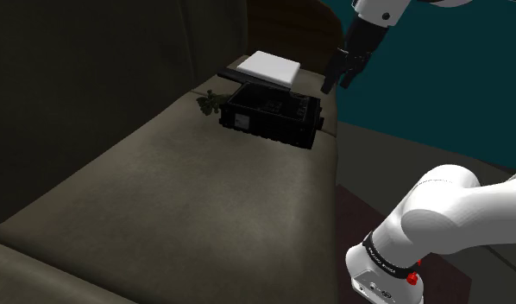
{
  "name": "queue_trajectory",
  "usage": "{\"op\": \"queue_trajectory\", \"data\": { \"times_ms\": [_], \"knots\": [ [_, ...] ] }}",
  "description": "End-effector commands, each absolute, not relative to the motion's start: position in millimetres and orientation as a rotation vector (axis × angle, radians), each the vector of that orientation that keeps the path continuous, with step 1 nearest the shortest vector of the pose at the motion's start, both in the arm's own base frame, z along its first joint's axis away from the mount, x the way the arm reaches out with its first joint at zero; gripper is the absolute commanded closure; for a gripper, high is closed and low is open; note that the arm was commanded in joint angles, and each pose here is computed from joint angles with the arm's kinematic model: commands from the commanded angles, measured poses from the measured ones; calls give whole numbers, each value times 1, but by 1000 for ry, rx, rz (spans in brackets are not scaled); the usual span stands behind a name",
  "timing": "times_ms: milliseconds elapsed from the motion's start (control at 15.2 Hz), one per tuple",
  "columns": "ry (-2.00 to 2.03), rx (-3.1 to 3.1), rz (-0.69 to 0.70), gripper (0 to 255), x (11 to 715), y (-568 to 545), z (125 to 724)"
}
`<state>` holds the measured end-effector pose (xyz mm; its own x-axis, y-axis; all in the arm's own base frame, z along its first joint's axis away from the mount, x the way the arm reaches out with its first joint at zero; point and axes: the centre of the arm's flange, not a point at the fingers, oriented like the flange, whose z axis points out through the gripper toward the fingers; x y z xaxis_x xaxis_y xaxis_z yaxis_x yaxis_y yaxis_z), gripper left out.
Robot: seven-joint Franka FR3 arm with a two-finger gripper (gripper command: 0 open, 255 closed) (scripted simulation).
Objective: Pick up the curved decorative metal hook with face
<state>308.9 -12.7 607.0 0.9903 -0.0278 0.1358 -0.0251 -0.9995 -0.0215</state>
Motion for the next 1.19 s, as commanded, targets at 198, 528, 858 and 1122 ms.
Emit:
{"op": "queue_trajectory", "data": {
  "times_ms": [198,528,858,1122],
  "knots": [
    [22,-3108,-212,0,345,-1,599],
    [-10,-3096,-212,0,406,19,585],
    [-43,-3084,-211,0,466,41,571],
    [-68,-3074,-210,0,514,60,561]
  ]
}}
